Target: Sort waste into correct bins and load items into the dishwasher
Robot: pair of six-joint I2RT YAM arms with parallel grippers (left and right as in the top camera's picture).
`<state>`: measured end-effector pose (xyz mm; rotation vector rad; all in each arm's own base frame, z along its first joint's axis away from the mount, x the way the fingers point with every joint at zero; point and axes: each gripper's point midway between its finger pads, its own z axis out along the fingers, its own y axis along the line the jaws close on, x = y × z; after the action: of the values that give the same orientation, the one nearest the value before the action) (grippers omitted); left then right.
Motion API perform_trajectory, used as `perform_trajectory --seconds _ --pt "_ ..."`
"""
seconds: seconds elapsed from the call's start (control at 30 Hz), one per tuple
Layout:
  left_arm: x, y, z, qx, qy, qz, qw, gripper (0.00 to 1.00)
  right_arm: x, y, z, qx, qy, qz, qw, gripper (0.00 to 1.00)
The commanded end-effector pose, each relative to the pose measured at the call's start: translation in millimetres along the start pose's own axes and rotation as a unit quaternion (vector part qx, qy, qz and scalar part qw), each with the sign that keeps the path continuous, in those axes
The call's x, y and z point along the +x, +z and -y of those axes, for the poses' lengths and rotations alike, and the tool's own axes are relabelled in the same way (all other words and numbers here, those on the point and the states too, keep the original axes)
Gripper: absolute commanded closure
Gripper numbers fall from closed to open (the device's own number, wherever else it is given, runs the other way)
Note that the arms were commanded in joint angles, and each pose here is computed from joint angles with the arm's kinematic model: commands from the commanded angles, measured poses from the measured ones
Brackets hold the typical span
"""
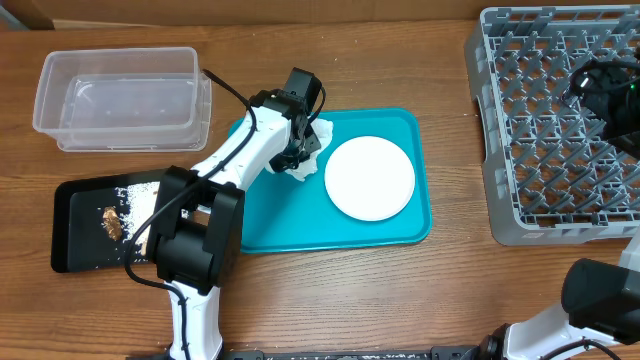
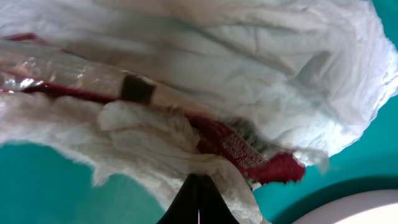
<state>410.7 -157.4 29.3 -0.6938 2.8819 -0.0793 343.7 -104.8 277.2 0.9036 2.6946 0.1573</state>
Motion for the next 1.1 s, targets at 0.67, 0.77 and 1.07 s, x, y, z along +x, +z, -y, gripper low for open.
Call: perform_trajectory --seconds 0.67,0.77,1.07 --pt "-6.5 -18.5 9.9 0.010 -0.008 0.005 1.000 0.05 -0.8 -4.6 -0.6 0.000 0.000 0.010 1.000 0.00" --pt "-3.6 -7.1 8.3 0.002 -0.014 -0.004 1.000 0.18 -0.8 -4.6 -0.6 0.000 0.000 0.010 1.000 0.00" --pt "-2.6 -2.7 6.6 -0.004 -0.013 -0.006 1.000 0.38 -0.8 -4.6 -0.6 0.000 0.000 0.010 1.000 0.00"
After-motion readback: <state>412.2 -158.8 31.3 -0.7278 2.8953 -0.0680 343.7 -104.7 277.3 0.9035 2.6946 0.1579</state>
